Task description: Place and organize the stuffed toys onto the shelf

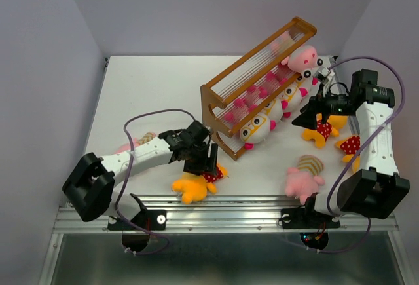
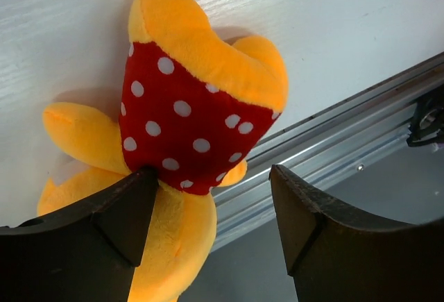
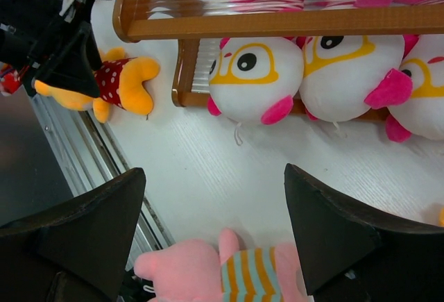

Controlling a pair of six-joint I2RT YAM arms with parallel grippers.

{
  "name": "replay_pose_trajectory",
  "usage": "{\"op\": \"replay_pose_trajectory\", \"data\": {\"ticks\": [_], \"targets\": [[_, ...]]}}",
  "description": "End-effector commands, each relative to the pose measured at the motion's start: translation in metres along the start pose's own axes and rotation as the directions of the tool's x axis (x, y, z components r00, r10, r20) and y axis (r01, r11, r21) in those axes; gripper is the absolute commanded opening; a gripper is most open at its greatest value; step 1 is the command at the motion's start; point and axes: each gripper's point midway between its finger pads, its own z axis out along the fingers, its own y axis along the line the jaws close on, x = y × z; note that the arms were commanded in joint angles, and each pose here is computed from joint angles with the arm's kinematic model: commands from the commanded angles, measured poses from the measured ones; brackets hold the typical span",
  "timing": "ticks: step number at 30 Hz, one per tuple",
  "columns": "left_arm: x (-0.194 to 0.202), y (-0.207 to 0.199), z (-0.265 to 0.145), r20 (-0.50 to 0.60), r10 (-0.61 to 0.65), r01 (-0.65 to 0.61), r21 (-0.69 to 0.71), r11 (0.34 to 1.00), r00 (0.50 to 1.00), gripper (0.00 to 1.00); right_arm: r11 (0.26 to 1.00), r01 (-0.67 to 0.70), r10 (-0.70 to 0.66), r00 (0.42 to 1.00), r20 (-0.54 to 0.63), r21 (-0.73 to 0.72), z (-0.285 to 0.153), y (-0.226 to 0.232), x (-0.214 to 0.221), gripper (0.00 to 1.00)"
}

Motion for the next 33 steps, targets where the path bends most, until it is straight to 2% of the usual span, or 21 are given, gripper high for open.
{"op": "replay_pose_trajectory", "data": {"ticks": [1,2,3,4,7,8,9,13,19,22,25,30,31,32,33], "targets": [[-0.016,-0.011,0.012,0.054,0.073,-0.072,-0.019,0.997,0.996,0.72,0.999,0.042,-0.041,0.999,0.033,-0.035,0.000,0.015,-0.009,0.86],[-0.016,-0.005,0.018,0.045,0.074,-0.072,-0.048,0.996,0.996,0.60,0.998,0.046,-0.045,0.998,0.034,-0.034,0.000,0.017,-0.008,0.86],[-0.015,-0.003,0.020,0.043,0.079,-0.076,-0.059,0.995,0.996,0.54,0.998,0.053,-0.051,0.998,0.031,-0.045,0.002,0.020,-0.008,0.86],[-0.015,-0.001,0.022,0.045,0.080,-0.076,-0.069,0.995,0.996,0.40,0.997,0.059,-0.058,0.998,0.029,-0.051,0.001,0.022,-0.007,0.86],[-0.017,0.006,0.025,0.076,0.082,-0.075,-0.086,0.993,0.994,0.21,0.994,0.081,-0.078,0.996,0.033,-0.080,0.003,0.031,-0.008,0.86],[-0.017,0.006,0.023,0.089,0.084,-0.077,-0.082,0.994,0.992,0.09,0.993,0.080,-0.077,0.996,0.036,-0.086,0.003,0.033,-0.008,0.86],[-0.019,0.007,0.024,0.104,0.083,-0.074,-0.083,0.994,0.991,0.02,0.991,0.082,-0.078,0.996,0.041,-0.102,0.004,0.038,-0.009,0.86],[-0.014,0.008,0.014,0.138,0.088,-0.081,-0.056,0.995,0.987,0.00,0.988,0.100,-0.094,0.994,0.054,-0.121,0.003,0.045,-0.015,0.86],[-0.018,-0.029,-0.050,0.299,0.092,-0.143,0.154,0.978,0.950,0.00,0.981,0.152,-0.138,0.983,0.121,-0.122,-0.009,0.056,-0.050,0.85],[-0.018,-0.059,-0.096,0.391,0.089,-0.220,0.305,0.927,0.916,0.00,0.977,0.163,-0.138,0.975,0.172,-0.136,-0.014,0.063,-0.076,0.86],[-0.021,-0.090,-0.150,0.497,0.071,-0.315,0.427,0.848,0.865,0.00,0.973,0.182,-0.147,0.962,0.232,-0.141,-0.022,0.069,-0.103,0.85],[-0.043,-0.141,-0.232,0.651,0.030,-0.468,0.512,0.720,0.758,0.00,0.950,0.250,-0.187,0.936,0.298,-0.189,-0.023,0.085,-0.129,0.85],[-0.051,-0.156,-0.260,0.692,0.009,-0.509,0.522,0.684,0.722,0.00,0.934,0.286,-0.212,0.927,0.310,-0.215,-0.020,0.095,-0.130,0.86],[-0.060,-0.164,-0.266,0.701,0.006,-0.521,0.525,0.673,0.713,0.00,0.910,0.353,-0.270,0.902,0.337,-0.217,-0.017,0.098,-0.133,0.86],[-0.068,-0.176,-0.283,0.733,-0.013,-0.557,0.528,0.641,0.680,0.00,0.885,0.387,-0.280,0.887,0.367,-0.260,-0.015,0.107,-0.132,0.87]]}}
